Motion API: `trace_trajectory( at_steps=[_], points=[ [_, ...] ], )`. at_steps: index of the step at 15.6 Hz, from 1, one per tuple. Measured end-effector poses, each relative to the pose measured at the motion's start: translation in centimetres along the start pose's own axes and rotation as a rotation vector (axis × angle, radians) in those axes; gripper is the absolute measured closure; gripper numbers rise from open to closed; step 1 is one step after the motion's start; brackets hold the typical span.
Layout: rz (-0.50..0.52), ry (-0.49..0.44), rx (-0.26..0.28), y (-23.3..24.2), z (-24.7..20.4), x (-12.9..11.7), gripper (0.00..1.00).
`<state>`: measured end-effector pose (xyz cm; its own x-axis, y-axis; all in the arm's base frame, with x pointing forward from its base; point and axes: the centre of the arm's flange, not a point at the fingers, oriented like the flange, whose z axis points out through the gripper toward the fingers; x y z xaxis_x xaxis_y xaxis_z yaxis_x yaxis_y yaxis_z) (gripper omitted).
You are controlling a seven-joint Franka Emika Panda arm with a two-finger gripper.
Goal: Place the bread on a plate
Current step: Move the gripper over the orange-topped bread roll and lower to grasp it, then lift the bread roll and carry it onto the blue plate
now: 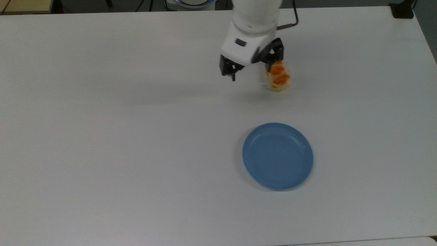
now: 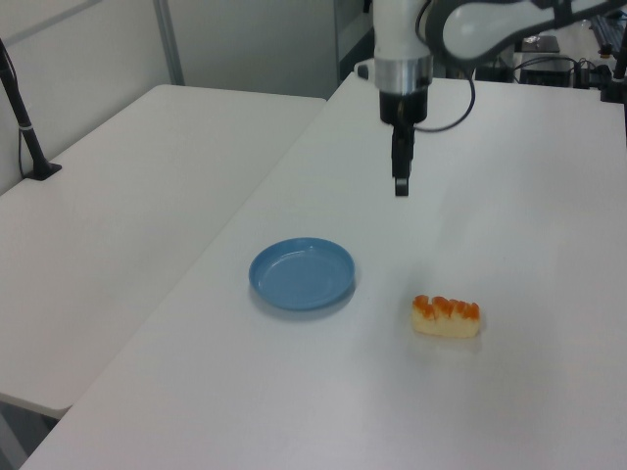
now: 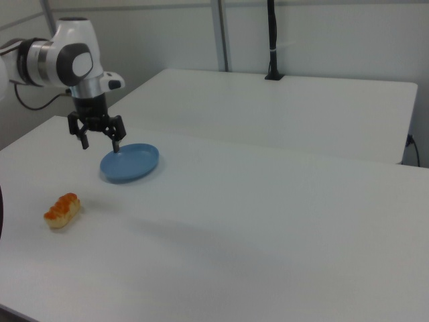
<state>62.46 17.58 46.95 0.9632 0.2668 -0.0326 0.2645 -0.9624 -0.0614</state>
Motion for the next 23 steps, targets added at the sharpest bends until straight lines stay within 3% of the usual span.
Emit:
trace_trajectory(
  at_steps=[7, 12, 23],
  points=[
    [-0.059, -0.066, -0.008, -9.6, 4.8, 0.1, 0.0],
    [-0.07, -0.14, -0.024, -13.9, 9.6, -0.4, 0.0],
    [-0.107, -0.278, -0.078, -15.3, 18.5, -2.7, 0.04]
  ],
)
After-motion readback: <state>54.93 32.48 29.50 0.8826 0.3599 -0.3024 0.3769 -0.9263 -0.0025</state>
